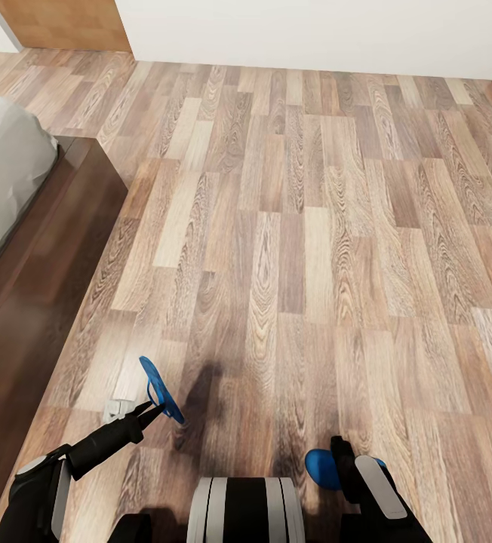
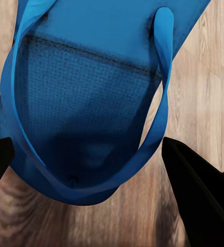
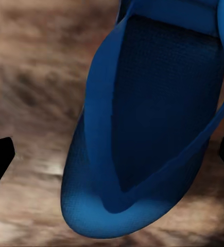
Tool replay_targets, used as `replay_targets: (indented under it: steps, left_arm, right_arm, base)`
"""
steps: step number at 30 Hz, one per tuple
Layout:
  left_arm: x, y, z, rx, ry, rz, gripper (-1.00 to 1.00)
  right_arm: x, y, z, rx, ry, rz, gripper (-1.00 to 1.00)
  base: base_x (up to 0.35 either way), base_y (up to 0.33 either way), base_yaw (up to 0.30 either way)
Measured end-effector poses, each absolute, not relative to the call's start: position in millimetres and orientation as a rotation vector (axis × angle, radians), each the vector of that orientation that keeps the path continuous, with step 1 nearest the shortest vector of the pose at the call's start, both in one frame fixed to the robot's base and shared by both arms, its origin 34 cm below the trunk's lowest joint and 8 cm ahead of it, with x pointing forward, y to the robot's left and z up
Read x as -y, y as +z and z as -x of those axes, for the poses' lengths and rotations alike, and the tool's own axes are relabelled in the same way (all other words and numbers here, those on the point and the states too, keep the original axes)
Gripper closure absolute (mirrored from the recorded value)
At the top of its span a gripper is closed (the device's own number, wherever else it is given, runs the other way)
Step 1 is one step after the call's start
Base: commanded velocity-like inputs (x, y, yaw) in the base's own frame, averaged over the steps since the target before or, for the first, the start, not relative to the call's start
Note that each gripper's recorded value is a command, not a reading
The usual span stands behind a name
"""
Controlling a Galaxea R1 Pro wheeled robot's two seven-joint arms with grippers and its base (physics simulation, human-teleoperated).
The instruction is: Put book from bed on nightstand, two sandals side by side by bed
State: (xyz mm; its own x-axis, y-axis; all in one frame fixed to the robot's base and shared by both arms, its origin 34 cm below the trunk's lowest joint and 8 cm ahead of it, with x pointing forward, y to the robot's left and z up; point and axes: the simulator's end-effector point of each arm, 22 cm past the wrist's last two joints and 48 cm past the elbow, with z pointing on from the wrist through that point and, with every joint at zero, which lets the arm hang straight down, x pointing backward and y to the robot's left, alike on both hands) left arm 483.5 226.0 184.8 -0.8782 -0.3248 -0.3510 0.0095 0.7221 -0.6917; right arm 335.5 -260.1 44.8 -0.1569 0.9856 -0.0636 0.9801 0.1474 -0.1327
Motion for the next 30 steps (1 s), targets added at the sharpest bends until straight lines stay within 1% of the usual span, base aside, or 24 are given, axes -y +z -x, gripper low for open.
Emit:
replay_targets:
  steps: [30]
  left_arm:
    - [-225,171,-473,-2.501,-1.002,0.258,1.0]
  right_arm:
    - [262,36,-323,2.332,0.243,2.01,-1.0]
  base:
    - [0.0,0.0,0.0]
